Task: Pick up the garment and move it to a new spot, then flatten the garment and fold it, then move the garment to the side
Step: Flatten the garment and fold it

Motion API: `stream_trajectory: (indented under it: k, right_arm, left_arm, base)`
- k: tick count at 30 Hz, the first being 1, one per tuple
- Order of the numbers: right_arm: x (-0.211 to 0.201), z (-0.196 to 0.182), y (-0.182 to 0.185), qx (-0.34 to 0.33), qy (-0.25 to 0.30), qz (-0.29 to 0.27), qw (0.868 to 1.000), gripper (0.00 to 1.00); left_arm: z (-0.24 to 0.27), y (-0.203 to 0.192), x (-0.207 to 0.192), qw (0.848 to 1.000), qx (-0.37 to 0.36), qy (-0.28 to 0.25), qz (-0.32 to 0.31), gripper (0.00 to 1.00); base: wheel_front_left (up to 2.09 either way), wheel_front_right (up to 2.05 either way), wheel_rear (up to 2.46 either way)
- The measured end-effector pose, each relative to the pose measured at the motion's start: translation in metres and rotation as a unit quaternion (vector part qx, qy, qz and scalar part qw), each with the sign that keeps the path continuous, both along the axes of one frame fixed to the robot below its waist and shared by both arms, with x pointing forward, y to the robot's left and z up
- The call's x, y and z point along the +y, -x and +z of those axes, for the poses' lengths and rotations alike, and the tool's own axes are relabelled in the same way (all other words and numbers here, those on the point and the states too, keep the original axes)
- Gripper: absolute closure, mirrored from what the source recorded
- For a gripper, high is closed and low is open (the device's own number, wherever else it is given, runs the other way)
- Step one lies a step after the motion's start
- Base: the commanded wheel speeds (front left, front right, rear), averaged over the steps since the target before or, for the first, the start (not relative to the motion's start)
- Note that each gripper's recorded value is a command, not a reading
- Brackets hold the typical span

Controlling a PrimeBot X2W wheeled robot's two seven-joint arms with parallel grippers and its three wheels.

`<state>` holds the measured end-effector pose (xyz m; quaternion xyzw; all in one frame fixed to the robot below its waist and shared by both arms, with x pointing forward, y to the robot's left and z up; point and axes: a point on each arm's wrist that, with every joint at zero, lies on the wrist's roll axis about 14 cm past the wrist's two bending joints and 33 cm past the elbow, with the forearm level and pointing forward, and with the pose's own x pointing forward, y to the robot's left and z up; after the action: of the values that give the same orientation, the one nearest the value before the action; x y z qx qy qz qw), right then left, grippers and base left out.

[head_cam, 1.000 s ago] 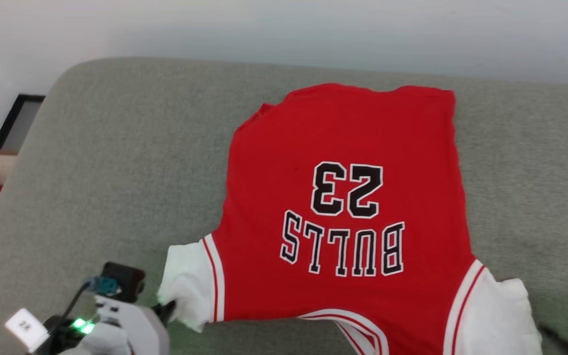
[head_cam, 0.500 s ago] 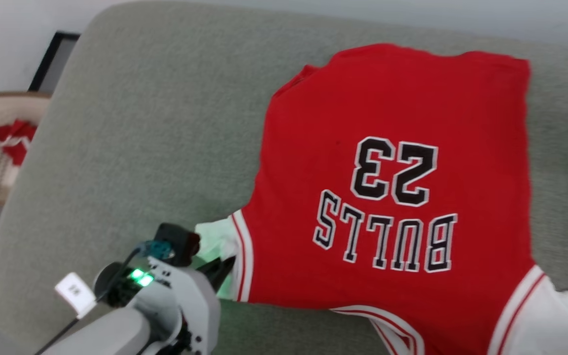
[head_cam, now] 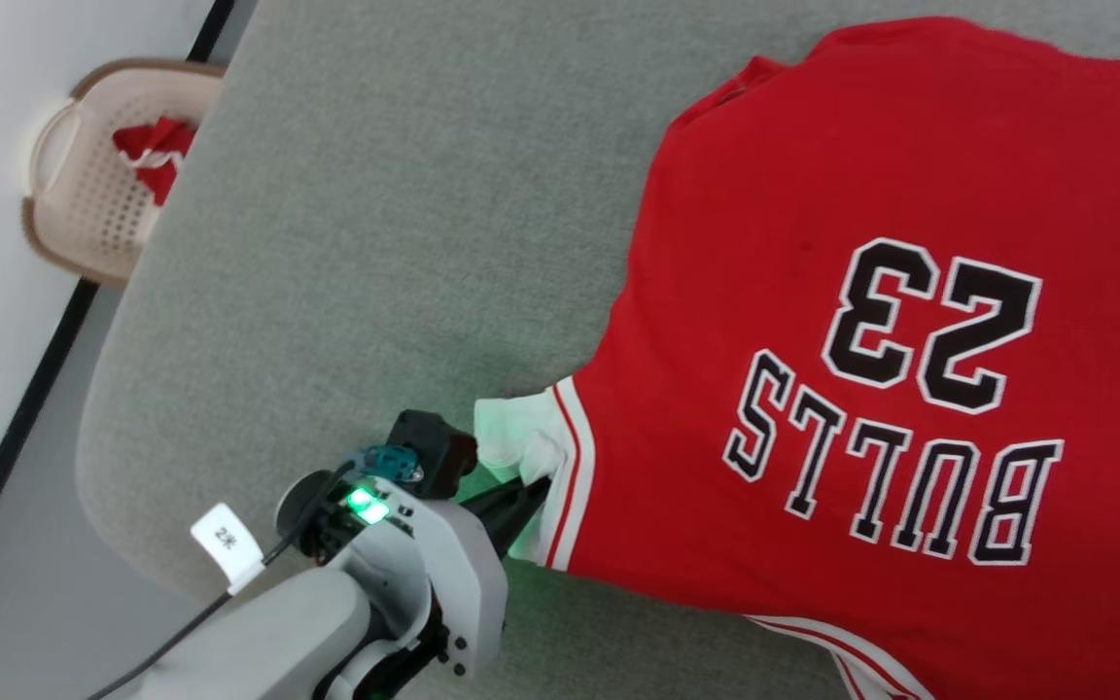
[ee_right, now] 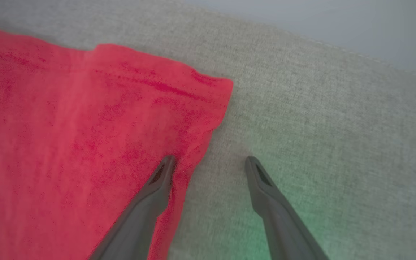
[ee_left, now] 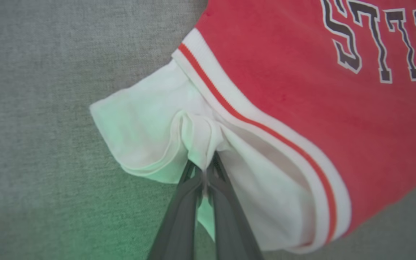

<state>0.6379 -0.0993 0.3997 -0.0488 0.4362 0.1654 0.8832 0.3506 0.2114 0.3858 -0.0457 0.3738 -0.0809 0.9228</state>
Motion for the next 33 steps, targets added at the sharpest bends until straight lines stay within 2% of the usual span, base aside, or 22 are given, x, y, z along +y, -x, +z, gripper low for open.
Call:
stream_trajectory:
  k: [6, 7, 8, 15, 20, 26, 33]
  right_arm:
    - [0.01, -0.026, -0.012, 0.049, 0.008, -0.01, 0.999, 0.0]
    - [0.011, -0.028, -0.013, 0.055, 0.017, -0.006, 0.998, 0.53]
    - [0.013, -0.031, -0.013, 0.06, 0.025, -0.001, 0.998, 1.0]
    - [0.014, -0.032, -0.015, 0.05, 0.03, 0.007, 0.998, 1.0]
    - [0.015, -0.026, -0.002, 0.044, 0.038, 0.028, 0.998, 1.0]
    - [0.007, -0.019, 0.033, 0.052, 0.028, 0.057, 0.997, 1.0]
    - [-0.018, -0.012, 0.096, 0.066, 0.001, 0.079, 0.995, 1.0]
  left_arm:
    - [-0.009, 0.002, 0.005, 1.0, 0.01, 0.003, 0.011, 1.0]
    - [-0.011, 0.002, 0.006, 1.0, 0.011, 0.004, 0.014, 1.0]
    - [-0.012, 0.003, 0.007, 1.0, 0.014, 0.005, 0.016, 1.0]
    - [-0.018, 0.0, 0.009, 1.0, 0.018, 0.01, 0.017, 1.0]
    - [-0.017, -0.003, 0.015, 1.0, 0.012, 0.009, 0.019, 1.0]
    - [-0.015, -0.003, 0.021, 1.0, 0.009, 0.001, 0.016, 1.0]
    - [-0.008, -0.001, 0.025, 1.0, 0.006, -0.007, 0.011, 1.0]
  base:
    - [0.0, 0.0, 0.0]
    - [0.0, 0.0, 0.0]
    - [0.0, 0.0, 0.0]
    - [0.0, 0.0, 0.0]
    - [0.0, 0.0, 0.0]
    - [0.0, 0.0, 0.0]
    - [0.0, 0.0, 0.0]
